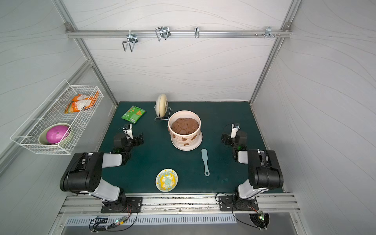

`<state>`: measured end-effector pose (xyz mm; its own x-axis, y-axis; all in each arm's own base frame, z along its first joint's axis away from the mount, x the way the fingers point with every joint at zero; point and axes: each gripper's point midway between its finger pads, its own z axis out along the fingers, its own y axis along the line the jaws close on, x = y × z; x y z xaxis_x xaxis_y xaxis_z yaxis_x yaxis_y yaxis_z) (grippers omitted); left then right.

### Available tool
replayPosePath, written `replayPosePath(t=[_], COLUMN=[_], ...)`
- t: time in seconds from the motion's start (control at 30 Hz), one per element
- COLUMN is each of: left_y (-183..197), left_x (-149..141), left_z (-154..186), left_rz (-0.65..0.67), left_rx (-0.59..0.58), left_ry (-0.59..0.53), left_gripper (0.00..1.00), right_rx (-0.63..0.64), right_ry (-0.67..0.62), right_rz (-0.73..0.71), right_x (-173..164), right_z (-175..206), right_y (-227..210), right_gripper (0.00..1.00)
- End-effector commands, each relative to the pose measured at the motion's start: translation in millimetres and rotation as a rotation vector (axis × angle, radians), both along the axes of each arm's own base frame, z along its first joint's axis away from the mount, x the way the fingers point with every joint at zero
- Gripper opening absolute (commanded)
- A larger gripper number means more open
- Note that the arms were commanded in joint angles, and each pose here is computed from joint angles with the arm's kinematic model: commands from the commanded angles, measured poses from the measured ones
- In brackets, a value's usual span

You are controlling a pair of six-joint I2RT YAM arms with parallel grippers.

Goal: Scrub the dried mud off the ceramic pot
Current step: Pick up the brush from the center of the board.

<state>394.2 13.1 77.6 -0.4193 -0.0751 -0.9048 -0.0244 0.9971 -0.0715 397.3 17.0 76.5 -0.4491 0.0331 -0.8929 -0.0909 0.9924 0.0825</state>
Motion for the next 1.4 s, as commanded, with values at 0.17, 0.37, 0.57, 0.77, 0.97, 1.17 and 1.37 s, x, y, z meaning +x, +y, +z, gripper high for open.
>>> replayPosePath(t=[0.17,0.37,0.57,0.77,0.97,1.17,1.37], left_y=[1,1,1,2,-2,-6,-54], left_x=[8,8,8,1,-9,-29,-46], left_z=[13,13,13,28,62,116,139], left_rz=[0.006,0.006,0.005,0.042,0.118,0.271,0.167], left_rx=[0.003,0.003,0.004,0.037,0.109,-0.197,-0.479], left_ry=[-0.054,-0.052,-0.053,-0.088,-0.095,-0.044,0.051], left_gripper=[1.00,1.00,1.00,1.00,1.00,1.00,1.00], right_rx=[-0.003,-0.003,0.001,0.010,0.093,0.099,0.156], right_ry=[-0.025,-0.023,-0.025,0.006,-0.052,0.067,0.142], right_rz=[0.008,0.009,0.010,0.007,0.015,-0.001,0.079], right_x=[5,6,5,5,-7,-37,-73], right_z=[6,6,6,25,80,99,114], right_y=[0,0,0,-1,8,37,73], right_gripper=[0.99,0.99,0.99,0.99,0.99,0.99,0.99])
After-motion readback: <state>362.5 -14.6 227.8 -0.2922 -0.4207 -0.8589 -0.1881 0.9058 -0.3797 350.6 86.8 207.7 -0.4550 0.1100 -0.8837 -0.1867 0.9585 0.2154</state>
